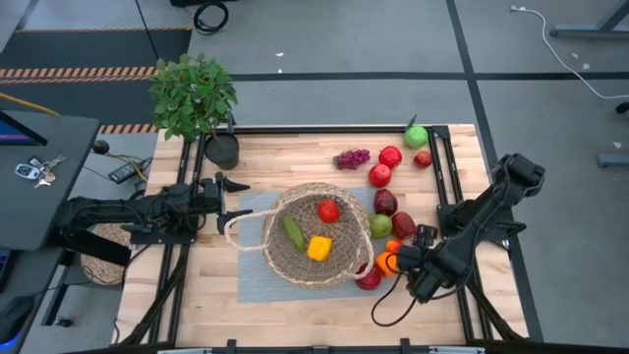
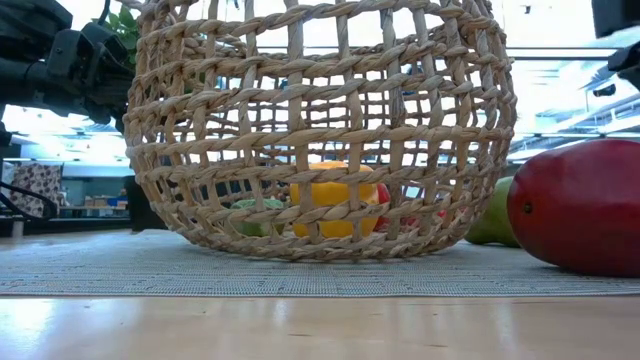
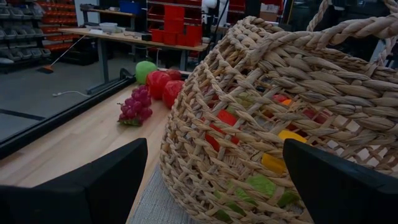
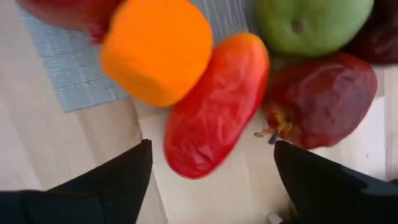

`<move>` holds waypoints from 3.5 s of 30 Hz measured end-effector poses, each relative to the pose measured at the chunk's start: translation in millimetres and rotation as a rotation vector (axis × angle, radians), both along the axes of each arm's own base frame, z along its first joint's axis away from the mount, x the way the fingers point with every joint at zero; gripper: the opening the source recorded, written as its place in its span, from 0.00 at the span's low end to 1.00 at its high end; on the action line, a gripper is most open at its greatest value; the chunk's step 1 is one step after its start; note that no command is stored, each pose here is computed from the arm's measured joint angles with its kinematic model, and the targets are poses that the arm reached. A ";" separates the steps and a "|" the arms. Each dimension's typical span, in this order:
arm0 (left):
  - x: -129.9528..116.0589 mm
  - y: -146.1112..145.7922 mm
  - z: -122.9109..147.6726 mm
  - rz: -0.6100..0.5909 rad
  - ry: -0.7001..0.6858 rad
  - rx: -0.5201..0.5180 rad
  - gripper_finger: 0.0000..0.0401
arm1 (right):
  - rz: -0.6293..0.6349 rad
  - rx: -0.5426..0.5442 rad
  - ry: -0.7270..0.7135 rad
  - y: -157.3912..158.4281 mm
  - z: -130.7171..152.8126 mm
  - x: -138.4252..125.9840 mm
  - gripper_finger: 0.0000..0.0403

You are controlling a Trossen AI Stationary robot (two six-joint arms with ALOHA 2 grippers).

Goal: Build produce basket
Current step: Put the red mango into the basket

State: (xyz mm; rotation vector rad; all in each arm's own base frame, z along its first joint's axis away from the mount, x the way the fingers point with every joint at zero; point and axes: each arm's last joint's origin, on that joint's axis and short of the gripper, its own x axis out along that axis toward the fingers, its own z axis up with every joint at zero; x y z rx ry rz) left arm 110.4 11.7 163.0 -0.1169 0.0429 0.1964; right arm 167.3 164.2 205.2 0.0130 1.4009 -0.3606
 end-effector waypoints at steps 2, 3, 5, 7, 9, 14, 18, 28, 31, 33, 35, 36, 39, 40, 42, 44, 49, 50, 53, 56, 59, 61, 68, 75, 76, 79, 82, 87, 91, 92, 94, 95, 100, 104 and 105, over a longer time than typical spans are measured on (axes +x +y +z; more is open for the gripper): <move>0.0 0.0 0.0 0.000 0.000 -0.001 0.95 | -0.020 0.014 -0.002 -3.4 -5.9 -3.7 0.87; 0.0 0.0 0.0 0.000 0.000 -0.001 0.95 | -0.026 0.029 -0.011 -4.3 -9.0 -4.7 0.88; 0.0 0.0 -0.1 0.000 0.001 0.000 0.95 | -0.030 0.060 -0.032 -5.0 -15.3 -5.6 0.88; 0.0 0.0 0.0 0.000 0.000 -0.001 0.95 | -0.029 0.080 -0.035 -5.5 -22.1 -6.5 0.88; 0.0 0.0 0.0 0.000 0.000 0.000 0.95 | -0.029 0.083 -0.033 -6.3 -29.1 -7.4 0.87; 0.0 0.0 0.0 0.000 0.000 0.000 0.95 | -0.057 0.062 -0.027 -12.0 -43.6 -8.1 0.86; 0.0 0.0 0.0 0.000 0.000 0.000 0.95 | -0.092 0.061 -0.048 -17.3 -49.1 -5.3 0.86; 0.0 0.0 -0.1 0.000 0.001 0.000 0.95 | -0.138 0.058 -0.033 -28.4 -56.7 -2.4 0.71; 0.0 0.0 0.0 0.000 0.000 0.000 0.95 | -0.133 0.061 -0.026 -29.3 -56.6 -1.7 0.63; 0.0 0.0 0.0 0.000 0.000 -0.001 0.95 | -0.136 0.079 -0.012 -30.2 -55.1 -2.2 0.61; 0.0 0.0 0.0 0.000 0.000 0.000 0.95 | -0.140 0.100 0.005 -30.4 -50.2 -2.7 0.61; 0.0 0.0 0.0 0.000 0.001 0.000 0.95 | -0.140 0.107 -0.001 -29.9 -45.3 -2.0 0.62; 0.0 0.0 0.0 0.000 0.000 0.000 0.95 | -0.137 0.112 -0.019 -28.8 -24.9 -1.2 0.64; 0.0 0.0 -0.1 0.000 0.001 0.000 0.95 | -0.132 0.101 -0.030 -28.7 -16.6 -1.4 0.64; 0.0 0.0 -0.1 0.000 0.000 -0.001 0.95 | -0.124 0.070 -0.072 -28.8 2.3 -2.4 0.64; 0.0 0.0 0.0 0.000 0.000 0.000 0.95 | -0.122 0.038 -0.126 -30.3 22.0 -4.8 0.63; 0.0 0.0 -0.1 0.000 0.001 0.000 0.95 | -0.103 -0.056 -0.338 -36.0 68.9 -12.3 0.64; 0.0 0.0 0.0 0.000 0.000 0.000 0.95 | -0.098 -0.072 -0.386 -37.3 77.3 -13.5 0.64; 0.0 0.0 -0.1 0.000 0.001 0.000 0.95 | -0.074 -0.115 -0.530 -41.6 100.8 -15.9 0.64; 0.0 0.0 0.0 0.000 0.000 0.000 0.95 | -0.044 -0.159 -0.645 -46.9 124.3 -17.8 0.64; 0.0 0.0 0.0 0.000 0.000 0.000 0.95 | -0.016 -0.189 -0.751 -51.3 148.2 -17.1 0.64; 0.0 0.0 -0.1 0.000 0.001 0.000 0.95 | 0.003 -0.178 -0.826 -52.3 164.9 -14.9 0.64; 0.0 0.0 0.0 0.000 0.000 0.000 0.95 | 0.133 -0.050 -1.056 -49.3 213.5 -4.3 0.64; 0.0 0.0 0.0 0.000 0.000 0.000 0.95 | 0.325 0.027 -1.189 -40.9 232.8 10.0 0.65; 0.0 0.0 0.0 0.000 0.000 0.000 0.95 | 0.343 0.026 -1.195 -39.8 233.1 12.8 0.65; 0.0 0.0 0.0 0.000 0.000 -0.001 0.95 | 0.368 0.011 -1.214 -40.3 234.2 21.6 0.65; 0.0 0.0 0.0 0.000 0.000 0.000 0.95 | 0.396 0.012 -1.224 -44.1 234.2 32.7 0.65; 0.0 0.0 -0.1 0.000 0.001 -0.001 0.95 | 0.461 0.075 -1.246 -54.6 232.7 56.0 0.65; 0.0 0.0 0.0 0.000 0.000 0.000 0.95 | 0.504 0.144 -1.264 -65.3 228.6 78.6 0.65; 0.0 0.0 -0.1 0.000 0.000 -0.001 0.95 | 0.515 0.161 -1.269 -68.1 227.3 84.4 0.65; 0.0 0.0 -0.2 0.000 0.001 0.000 0.95 | 0.535 0.190 -1.270 -74.1 223.9 95.4 0.65; 0.0 0.0 -0.1 0.000 0.001 0.000 0.95 | 0.543 0.203 -1.273 -77.1 222.1 101.0 0.65; 0.0 0.0 -0.1 0.000 0.000 0.000 0.95 | 0.595 0.279 -1.272 -90.3 212.0 125.1 0.65; 0.0 0.0 -0.2 0.000 0.001 0.000 0.95 | 0.635 0.340 -1.227 -96.1 210.0 141.2 0.64; 0.0 0.0 -0.2 0.000 0.001 0.000 0.95 | 0.638 0.337 -1.214 -96.5 210.6 144.9 0.64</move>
